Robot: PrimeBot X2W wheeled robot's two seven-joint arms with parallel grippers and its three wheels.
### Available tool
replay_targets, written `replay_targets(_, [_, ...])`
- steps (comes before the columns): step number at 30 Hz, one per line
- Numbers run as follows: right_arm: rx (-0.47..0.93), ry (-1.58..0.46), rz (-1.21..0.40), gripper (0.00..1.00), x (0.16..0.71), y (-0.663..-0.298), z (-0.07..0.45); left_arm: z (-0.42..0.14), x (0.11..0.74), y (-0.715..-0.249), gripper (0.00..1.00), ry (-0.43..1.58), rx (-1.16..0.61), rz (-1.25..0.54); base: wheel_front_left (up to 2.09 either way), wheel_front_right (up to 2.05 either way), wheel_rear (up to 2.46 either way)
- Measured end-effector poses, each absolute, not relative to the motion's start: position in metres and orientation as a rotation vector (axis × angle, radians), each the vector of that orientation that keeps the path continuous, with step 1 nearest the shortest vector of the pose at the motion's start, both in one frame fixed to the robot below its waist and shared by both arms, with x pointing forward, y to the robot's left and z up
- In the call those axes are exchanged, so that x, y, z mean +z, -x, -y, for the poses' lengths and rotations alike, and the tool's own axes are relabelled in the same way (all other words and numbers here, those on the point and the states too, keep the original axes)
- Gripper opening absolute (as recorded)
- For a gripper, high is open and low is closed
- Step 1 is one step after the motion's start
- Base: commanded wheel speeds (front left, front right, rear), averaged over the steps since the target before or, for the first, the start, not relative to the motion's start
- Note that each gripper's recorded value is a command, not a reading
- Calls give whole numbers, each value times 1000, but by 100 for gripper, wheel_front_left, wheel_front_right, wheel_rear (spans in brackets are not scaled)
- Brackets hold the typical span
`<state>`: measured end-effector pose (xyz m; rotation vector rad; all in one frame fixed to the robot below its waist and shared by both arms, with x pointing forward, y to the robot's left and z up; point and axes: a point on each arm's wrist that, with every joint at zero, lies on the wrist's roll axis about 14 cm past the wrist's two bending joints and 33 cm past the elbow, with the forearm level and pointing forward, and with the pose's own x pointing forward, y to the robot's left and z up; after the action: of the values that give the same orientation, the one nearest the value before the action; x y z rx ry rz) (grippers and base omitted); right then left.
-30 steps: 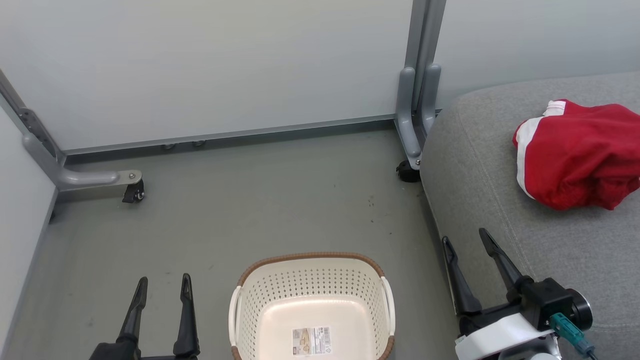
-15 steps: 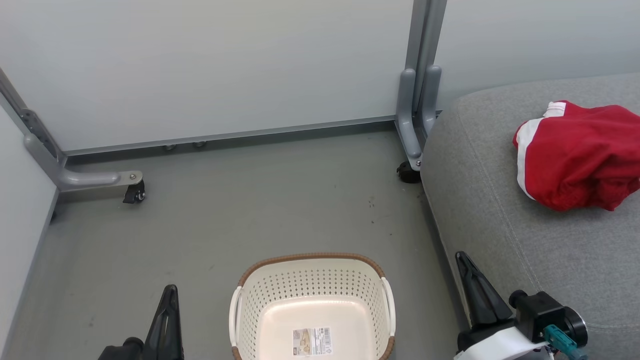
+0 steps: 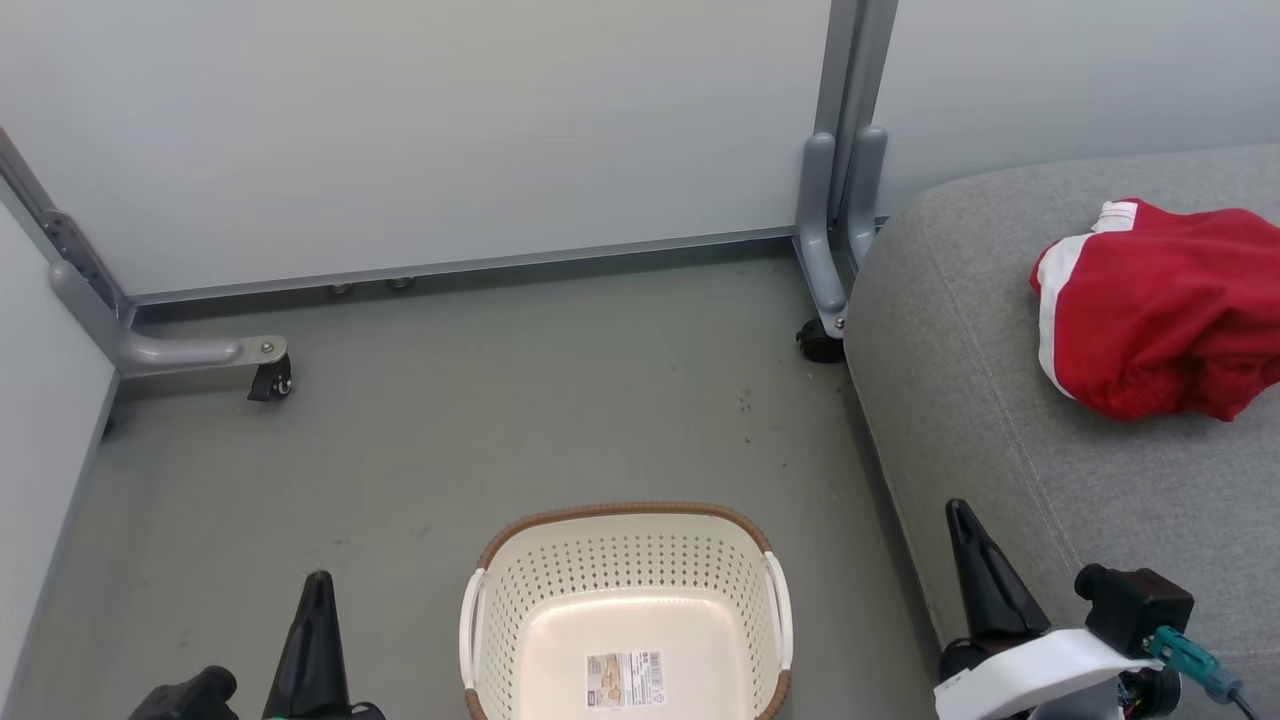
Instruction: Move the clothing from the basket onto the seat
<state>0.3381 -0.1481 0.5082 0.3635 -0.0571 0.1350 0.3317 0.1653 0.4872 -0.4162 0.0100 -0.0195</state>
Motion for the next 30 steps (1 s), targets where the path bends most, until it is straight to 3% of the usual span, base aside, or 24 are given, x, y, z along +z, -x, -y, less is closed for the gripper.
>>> replay_targets(30, [35, -829, 2, 0, 502, -356, 175, -180, 486, -354, 0, 868, 32, -49, 0, 0, 0])
